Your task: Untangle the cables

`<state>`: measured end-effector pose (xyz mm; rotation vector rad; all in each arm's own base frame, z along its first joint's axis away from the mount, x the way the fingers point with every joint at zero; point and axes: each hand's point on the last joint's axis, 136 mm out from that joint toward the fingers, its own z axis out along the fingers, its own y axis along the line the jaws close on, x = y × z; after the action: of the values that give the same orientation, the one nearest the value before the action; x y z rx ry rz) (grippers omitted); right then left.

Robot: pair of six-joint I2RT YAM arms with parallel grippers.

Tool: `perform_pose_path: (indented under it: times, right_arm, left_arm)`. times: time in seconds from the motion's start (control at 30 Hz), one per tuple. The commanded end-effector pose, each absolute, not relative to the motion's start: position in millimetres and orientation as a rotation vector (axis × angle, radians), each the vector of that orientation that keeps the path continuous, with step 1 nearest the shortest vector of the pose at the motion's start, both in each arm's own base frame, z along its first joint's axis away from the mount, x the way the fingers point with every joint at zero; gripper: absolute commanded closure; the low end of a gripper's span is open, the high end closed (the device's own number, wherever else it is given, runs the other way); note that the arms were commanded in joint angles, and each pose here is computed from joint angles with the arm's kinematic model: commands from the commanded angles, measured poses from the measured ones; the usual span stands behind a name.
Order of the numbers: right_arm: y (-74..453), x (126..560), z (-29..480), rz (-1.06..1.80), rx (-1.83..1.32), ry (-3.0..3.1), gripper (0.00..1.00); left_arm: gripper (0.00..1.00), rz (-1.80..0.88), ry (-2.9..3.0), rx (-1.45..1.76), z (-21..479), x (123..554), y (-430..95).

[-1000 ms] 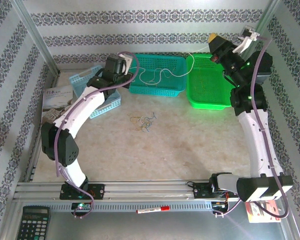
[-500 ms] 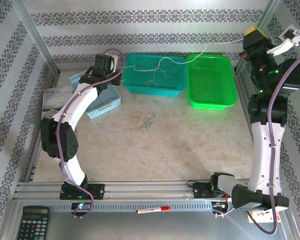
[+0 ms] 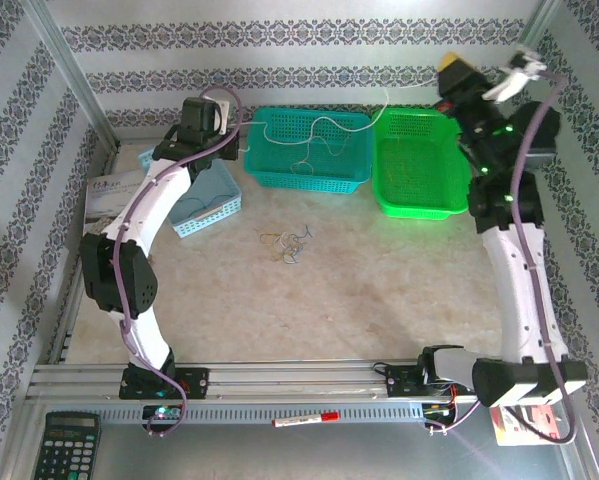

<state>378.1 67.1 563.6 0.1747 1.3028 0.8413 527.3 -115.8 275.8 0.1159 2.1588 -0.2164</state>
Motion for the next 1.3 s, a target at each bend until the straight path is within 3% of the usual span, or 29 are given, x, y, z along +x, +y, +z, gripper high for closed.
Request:
perform_pose_path:
  times: [0.0,0.6,0.7,0.93,1.03,1.07,1.17,1.27]
  right_arm:
    - [89.3,400.1,549.4,0.811,0.137,1.340,1.00]
    - [139.9,590.9,430.6,0.798,0.165,1.539,1.00]
    - [150.2,618.5,403.5,0.829,0.164,1.578,1.00]
    - [173.4,660.8,331.5,0.906,0.153,1.722,1.00]
    - [176.6,662.4,310.6,0.913,0.148,1.771,1.00]
    - [176.3,661.8,304.2,0.910,0.149,1.790,0.95]
    - [175.9,656.3,299.4,0.912,0.139,1.812,0.59]
    - [174.8,648.0,311.2,0.917,0.121,1.805,0.44]
  left_arm:
    - [1.00,-0.284,2.126,0.095,288.7,543.0,-122.9]
    - [1.00,-0.315,2.145,0.142,270.2,624.9,-179.5]
    - [0.94,-0.300,2.159,0.134,252.4,634.4,-180.2]
    - [0.69,-0.349,2.201,0.174,214.6,641.3,-196.9]
    - [0.39,-0.353,2.221,0.215,206.1,637.7,-204.1]
    - [0.28,-0.348,2.229,0.224,205.4,635.5,-205.1]
    - [0.00,-0.333,2.246,0.246,207.9,628.4,-205.4]
    - [0.00,-0.336,2.230,0.268,223.3,621.6,-209.1]
